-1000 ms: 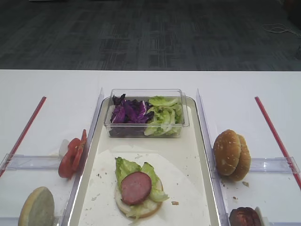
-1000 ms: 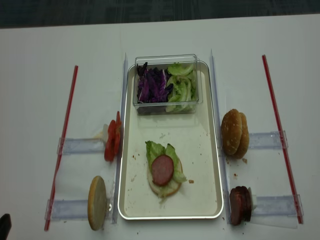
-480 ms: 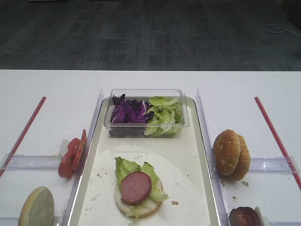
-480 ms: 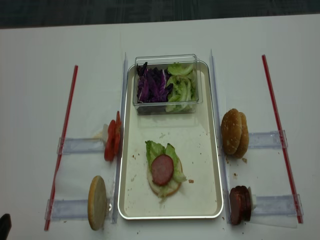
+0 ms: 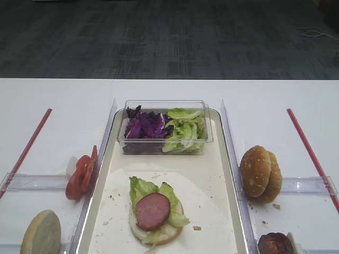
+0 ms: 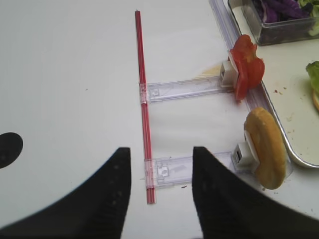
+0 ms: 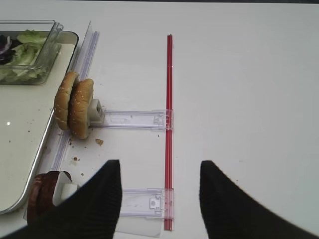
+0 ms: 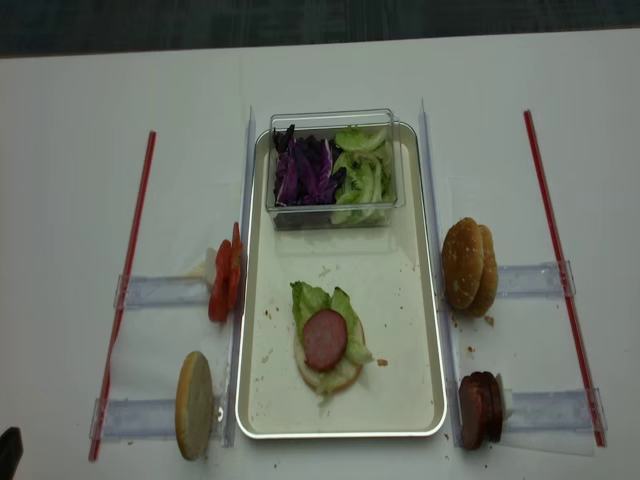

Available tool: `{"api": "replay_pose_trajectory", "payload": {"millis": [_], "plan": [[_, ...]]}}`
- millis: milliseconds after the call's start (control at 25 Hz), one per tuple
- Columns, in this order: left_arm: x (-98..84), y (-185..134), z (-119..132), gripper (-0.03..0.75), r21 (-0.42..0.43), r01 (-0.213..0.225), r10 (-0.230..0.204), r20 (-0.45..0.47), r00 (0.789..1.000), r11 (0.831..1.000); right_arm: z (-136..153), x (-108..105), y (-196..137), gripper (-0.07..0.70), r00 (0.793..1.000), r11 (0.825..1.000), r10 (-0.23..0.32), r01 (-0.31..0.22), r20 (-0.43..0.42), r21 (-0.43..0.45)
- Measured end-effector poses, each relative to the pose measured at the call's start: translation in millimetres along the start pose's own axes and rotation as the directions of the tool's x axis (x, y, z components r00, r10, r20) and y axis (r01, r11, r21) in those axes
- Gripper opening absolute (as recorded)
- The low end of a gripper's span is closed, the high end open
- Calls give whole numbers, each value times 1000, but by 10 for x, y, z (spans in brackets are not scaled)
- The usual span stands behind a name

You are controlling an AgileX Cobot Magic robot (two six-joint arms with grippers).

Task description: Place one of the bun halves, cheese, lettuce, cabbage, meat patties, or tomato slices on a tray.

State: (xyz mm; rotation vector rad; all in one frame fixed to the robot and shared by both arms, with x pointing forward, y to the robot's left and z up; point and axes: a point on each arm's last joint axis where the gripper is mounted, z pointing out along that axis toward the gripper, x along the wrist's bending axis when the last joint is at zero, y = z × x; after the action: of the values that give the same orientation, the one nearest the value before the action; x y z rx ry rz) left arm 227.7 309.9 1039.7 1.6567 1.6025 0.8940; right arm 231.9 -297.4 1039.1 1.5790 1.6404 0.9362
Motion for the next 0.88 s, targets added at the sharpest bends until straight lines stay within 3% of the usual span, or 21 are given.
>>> {"api": "replay_pose_trajectory", "payload": {"millis": [880], "plan": [[0, 0, 0, 305, 0, 0, 0, 0, 1000, 1000, 0, 0, 0, 374, 1000, 1000, 0, 0, 0, 0]]}}
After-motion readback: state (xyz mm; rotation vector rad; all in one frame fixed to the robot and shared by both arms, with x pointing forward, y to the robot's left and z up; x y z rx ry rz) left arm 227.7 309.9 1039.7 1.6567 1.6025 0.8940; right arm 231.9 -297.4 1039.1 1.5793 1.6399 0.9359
